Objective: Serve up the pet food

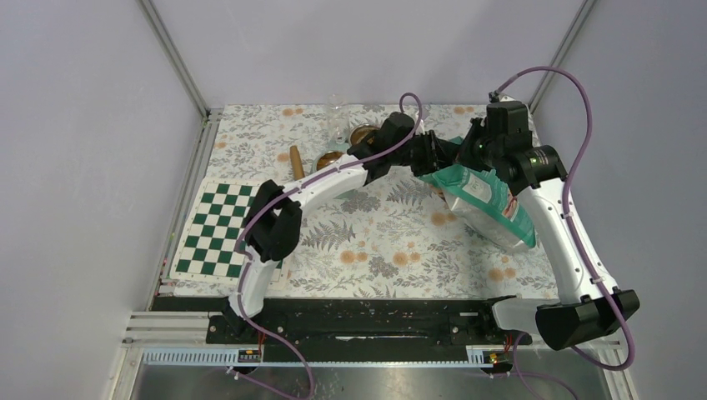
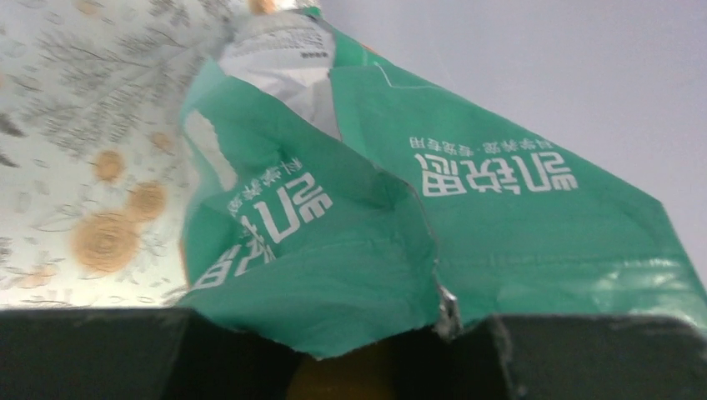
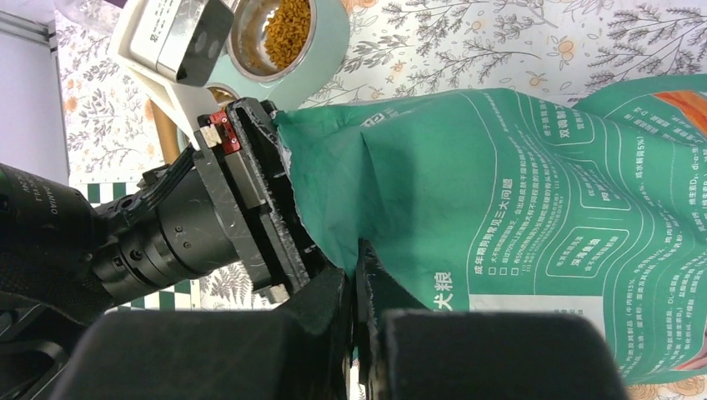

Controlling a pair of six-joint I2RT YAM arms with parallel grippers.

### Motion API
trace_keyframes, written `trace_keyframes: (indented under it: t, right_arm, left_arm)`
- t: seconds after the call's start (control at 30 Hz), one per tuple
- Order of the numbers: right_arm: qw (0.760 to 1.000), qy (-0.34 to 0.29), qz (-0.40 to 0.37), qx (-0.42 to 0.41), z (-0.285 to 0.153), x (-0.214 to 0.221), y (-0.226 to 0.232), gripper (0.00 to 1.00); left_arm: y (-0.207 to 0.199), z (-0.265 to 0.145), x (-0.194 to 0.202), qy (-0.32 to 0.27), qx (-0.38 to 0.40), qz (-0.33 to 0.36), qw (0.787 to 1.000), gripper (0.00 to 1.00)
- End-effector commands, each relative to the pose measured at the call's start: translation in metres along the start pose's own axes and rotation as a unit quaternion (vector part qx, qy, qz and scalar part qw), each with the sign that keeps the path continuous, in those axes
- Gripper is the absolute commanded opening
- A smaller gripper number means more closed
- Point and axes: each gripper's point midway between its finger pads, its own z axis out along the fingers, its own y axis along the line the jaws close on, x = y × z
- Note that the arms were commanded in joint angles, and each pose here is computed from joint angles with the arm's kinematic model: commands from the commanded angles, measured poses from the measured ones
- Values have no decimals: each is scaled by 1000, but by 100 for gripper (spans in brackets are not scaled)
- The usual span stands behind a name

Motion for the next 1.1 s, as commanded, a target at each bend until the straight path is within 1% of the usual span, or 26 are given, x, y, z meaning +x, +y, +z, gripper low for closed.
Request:
trace_keyframes:
  t: [0.0,0.13,0.3,0.4,0.73,1.07]
  right_arm:
    - [998,-57,3,-32,-17,-26,17,0]
    - [998,-66,3,-26,-21,-32,16,0]
    - [997,-74,3,-21,-28,-39,17,0]
    - [997,-80,6,-21,-32,-43,17,0]
    - [994,-95,31,-49,-52,-54,21,0]
    - [992,-102,45,-59,-60,-59,18,0]
  left_arm:
    - [-36,-13,10,56,114,-87,988,0]
    - [-57,-47,-13,39,177,-124,976,0]
    - [-64,-85,-34,9,218,-150,964,0]
    - [-56,-104,-39,-6,220,-156,963,0]
    - [-41,-160,-60,-63,204,-136,967,0]
    - [-32,-181,-76,-93,189,-118,970,0]
